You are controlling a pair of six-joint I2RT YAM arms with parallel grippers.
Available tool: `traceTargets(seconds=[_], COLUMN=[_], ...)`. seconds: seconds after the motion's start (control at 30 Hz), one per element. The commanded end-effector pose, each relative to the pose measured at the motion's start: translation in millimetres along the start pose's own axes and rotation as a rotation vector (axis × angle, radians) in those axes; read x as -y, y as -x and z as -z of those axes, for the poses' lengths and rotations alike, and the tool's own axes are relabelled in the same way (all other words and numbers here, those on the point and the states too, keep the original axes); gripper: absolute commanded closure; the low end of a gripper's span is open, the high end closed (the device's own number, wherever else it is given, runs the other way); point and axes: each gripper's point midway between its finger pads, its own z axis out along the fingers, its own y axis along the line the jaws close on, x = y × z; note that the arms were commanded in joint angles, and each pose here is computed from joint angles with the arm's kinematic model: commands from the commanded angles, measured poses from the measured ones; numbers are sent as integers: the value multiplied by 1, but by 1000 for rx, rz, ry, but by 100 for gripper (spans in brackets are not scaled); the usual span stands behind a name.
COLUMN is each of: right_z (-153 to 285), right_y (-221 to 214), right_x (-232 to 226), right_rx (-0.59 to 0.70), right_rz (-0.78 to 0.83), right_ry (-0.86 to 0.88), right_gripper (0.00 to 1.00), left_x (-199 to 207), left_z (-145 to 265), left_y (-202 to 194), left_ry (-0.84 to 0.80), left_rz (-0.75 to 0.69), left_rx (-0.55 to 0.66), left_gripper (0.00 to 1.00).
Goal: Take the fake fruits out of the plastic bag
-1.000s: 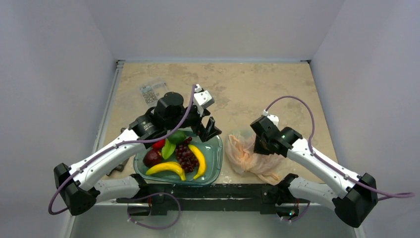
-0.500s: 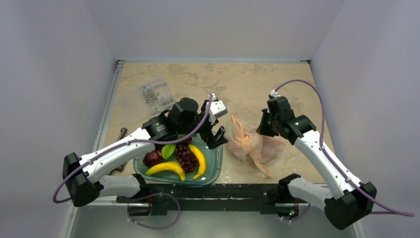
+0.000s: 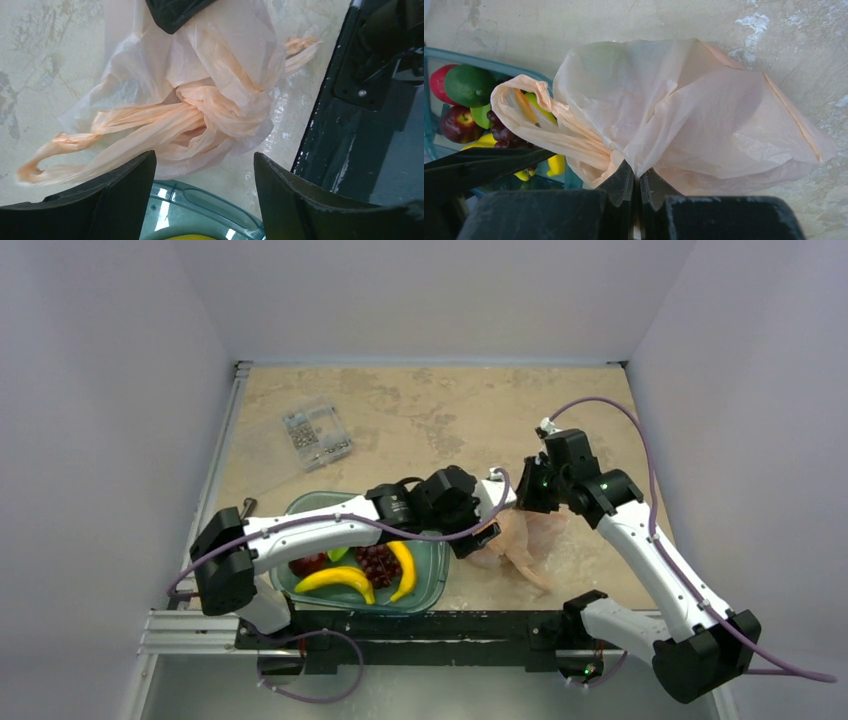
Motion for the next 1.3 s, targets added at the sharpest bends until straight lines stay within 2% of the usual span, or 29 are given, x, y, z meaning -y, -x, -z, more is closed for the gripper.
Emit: traceTargets(seconds=[0.0, 0.1, 0.2, 0.27, 0.37, 0.4, 0.5, 0.57, 0.63, 0.77, 0.93, 1.1, 1.23, 1.27], right_z=[8, 10, 14, 15, 15, 15, 13, 14, 16, 26, 40, 62, 62, 57], right_y=[12, 11, 13, 12, 10, 10, 9, 11, 13, 10, 2, 7, -3, -15], right_x=[-17, -18, -19, -18, -15, -13, 1, 12, 23, 33, 27, 17, -6, -16], right_rx=[41, 40, 50, 51, 56, 59, 68, 80, 86, 80, 69, 107, 56, -3], right_rz=[-5, -12, -17, -25, -34, -37, -31, -17, 4, 33, 73, 83, 133, 149], right_ry=[82, 86, 88, 87, 74, 65, -4, -66, -123, -178, -125, -77, 62, 138], right_gripper=[100, 100, 100, 100, 100, 100, 100, 98, 82, 56, 33, 6, 1, 3], left_x=[-2, 8, 8, 7, 6, 7, 12, 17, 24, 29, 27, 22, 17, 15], left_z=[-13, -26, -36, -39, -39, -38, -34, -32, -32, -28, -21, -17, -15, -14], left_y=[-2, -16, -26, -27, -26, -24, -17, -14, -12, -8, 2, 12, 17, 18], left_ry=[106, 174, 233, 266, 289, 284, 253, 220, 179, 143, 95, 8, -37, -39], left_rz=[-84, -170, -198, -196, -180, -176, -165, -169, -177, -178, -116, 4, 72, 83], left_rx=[-38, -91, -132, -156, -159, -152, -125, -110, -103, -87, -42, -12, -2, 1], left_gripper=[27, 24, 31, 44, 84, 90, 99, 100, 100, 100, 100, 100, 100, 100])
